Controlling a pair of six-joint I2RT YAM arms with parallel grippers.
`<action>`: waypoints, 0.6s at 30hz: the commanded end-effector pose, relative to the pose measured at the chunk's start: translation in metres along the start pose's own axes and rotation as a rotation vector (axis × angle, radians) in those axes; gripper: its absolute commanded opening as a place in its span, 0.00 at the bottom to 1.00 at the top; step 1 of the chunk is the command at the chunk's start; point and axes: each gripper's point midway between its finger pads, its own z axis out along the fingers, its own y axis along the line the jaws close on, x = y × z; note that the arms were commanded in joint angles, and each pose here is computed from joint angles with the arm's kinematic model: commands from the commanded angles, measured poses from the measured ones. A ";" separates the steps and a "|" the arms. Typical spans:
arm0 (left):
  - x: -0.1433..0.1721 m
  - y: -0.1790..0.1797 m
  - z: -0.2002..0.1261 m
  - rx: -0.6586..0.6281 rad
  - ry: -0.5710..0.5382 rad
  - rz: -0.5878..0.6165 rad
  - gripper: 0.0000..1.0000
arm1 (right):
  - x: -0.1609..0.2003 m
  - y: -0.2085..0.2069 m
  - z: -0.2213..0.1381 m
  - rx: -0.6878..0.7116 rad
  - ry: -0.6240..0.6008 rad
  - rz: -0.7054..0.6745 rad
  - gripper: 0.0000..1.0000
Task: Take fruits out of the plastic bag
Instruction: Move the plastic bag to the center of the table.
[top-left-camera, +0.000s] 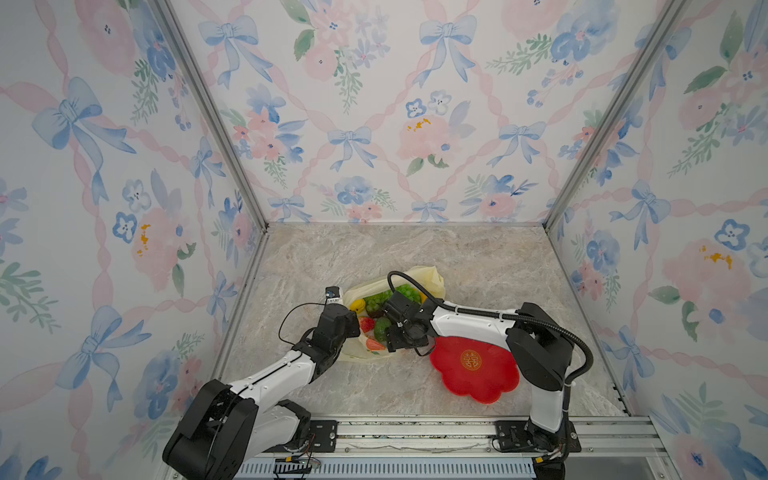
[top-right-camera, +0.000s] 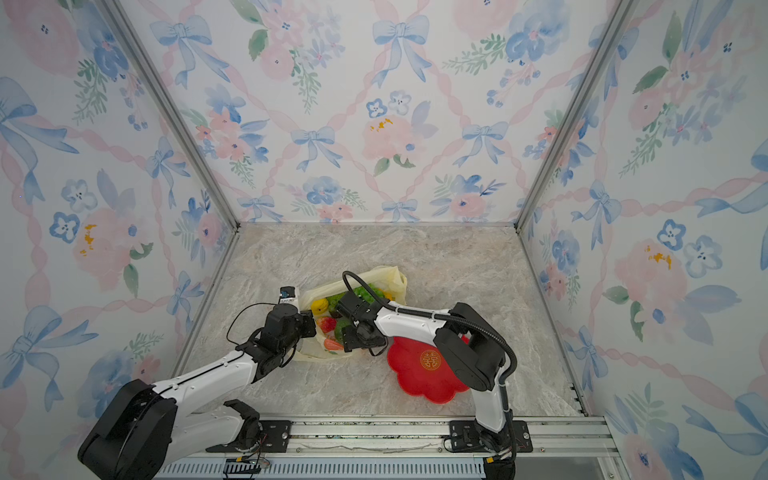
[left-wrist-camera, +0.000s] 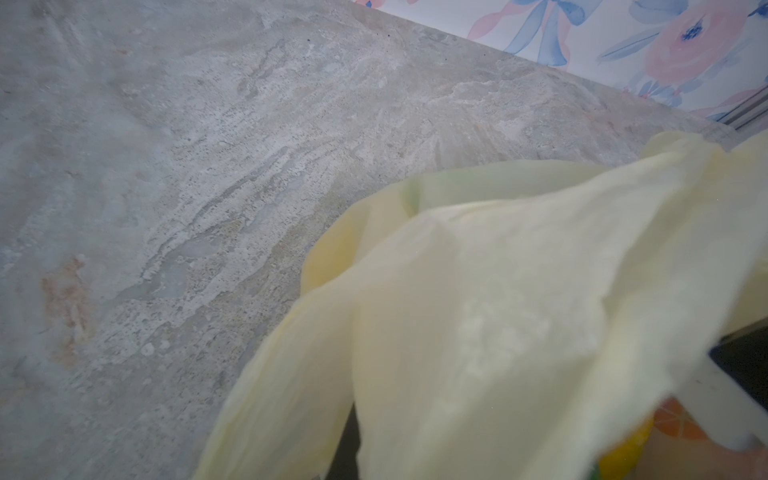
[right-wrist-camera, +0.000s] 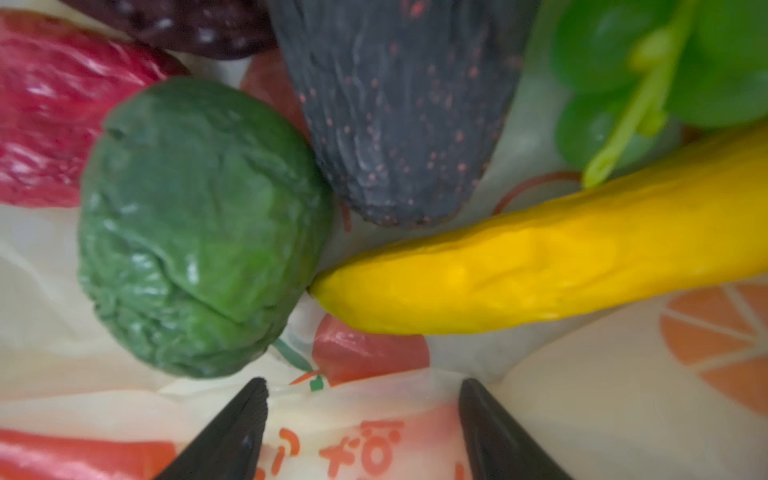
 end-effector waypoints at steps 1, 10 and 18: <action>0.001 -0.003 -0.004 0.020 -0.010 -0.004 0.08 | -0.007 0.007 -0.024 -0.017 -0.047 0.002 0.76; -0.001 -0.003 -0.004 0.019 -0.016 -0.004 0.09 | -0.032 0.027 -0.052 -0.065 -0.140 0.018 0.72; 0.000 -0.003 -0.004 0.022 -0.013 -0.006 0.09 | -0.044 0.044 -0.042 -0.092 -0.162 0.097 0.64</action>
